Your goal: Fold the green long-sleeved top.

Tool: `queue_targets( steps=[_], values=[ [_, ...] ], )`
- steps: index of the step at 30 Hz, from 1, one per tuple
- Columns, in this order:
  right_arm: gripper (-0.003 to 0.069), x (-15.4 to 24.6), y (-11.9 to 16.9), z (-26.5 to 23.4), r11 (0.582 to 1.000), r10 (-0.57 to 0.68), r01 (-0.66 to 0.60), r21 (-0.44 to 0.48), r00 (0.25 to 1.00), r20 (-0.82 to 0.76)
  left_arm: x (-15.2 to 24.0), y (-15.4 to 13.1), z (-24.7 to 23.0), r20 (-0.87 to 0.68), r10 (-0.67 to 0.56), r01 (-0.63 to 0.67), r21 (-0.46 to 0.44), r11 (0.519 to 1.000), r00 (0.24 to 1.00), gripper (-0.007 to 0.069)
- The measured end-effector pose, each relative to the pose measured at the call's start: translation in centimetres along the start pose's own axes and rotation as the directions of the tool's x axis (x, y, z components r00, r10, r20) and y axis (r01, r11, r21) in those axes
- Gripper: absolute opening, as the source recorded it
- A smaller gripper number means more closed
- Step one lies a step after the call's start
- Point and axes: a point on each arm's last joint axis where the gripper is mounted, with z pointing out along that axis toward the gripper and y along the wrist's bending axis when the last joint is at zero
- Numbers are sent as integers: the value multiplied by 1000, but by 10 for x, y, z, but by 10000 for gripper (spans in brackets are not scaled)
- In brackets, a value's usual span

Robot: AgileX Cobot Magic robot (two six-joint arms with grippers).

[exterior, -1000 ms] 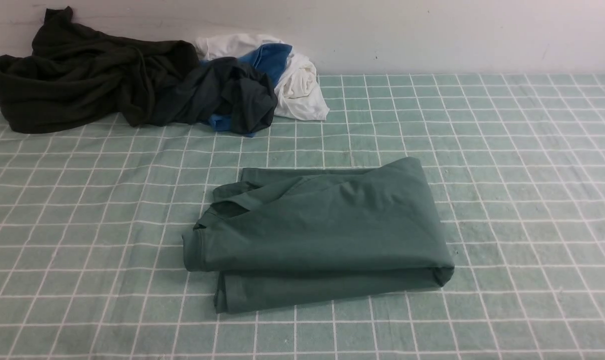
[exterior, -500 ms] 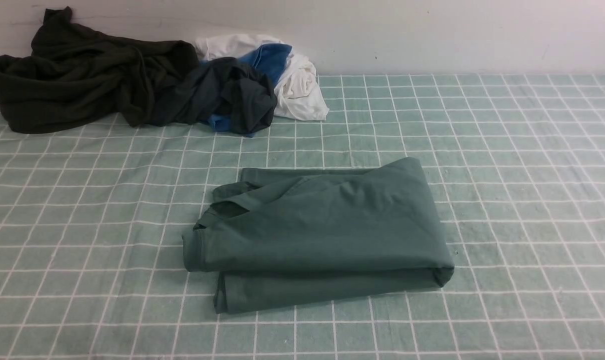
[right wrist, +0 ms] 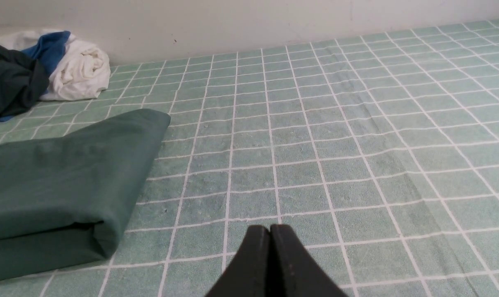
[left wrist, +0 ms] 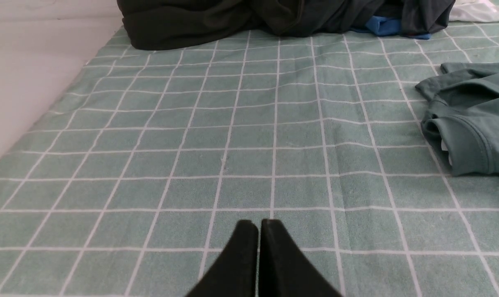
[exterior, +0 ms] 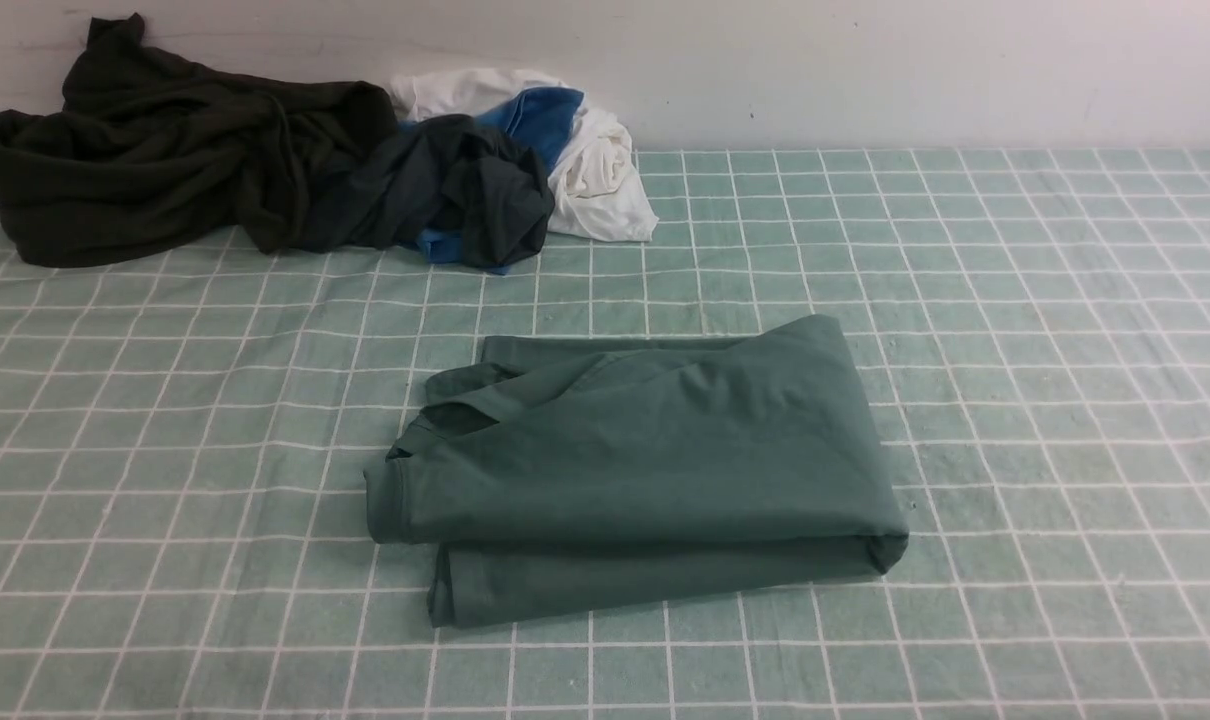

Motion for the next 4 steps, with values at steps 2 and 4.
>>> queue_targets(
  steps=[2,4],
  values=[
    [-14,0,0,0,1000,0,0,0,1000,0,0,0,0,0,0,0,0,1000,1000,-3],
    [-14,0,0,0,1000,0,0,0,1000,0,0,0,0,0,0,0,0,1000,1000,-3]
  ],
)
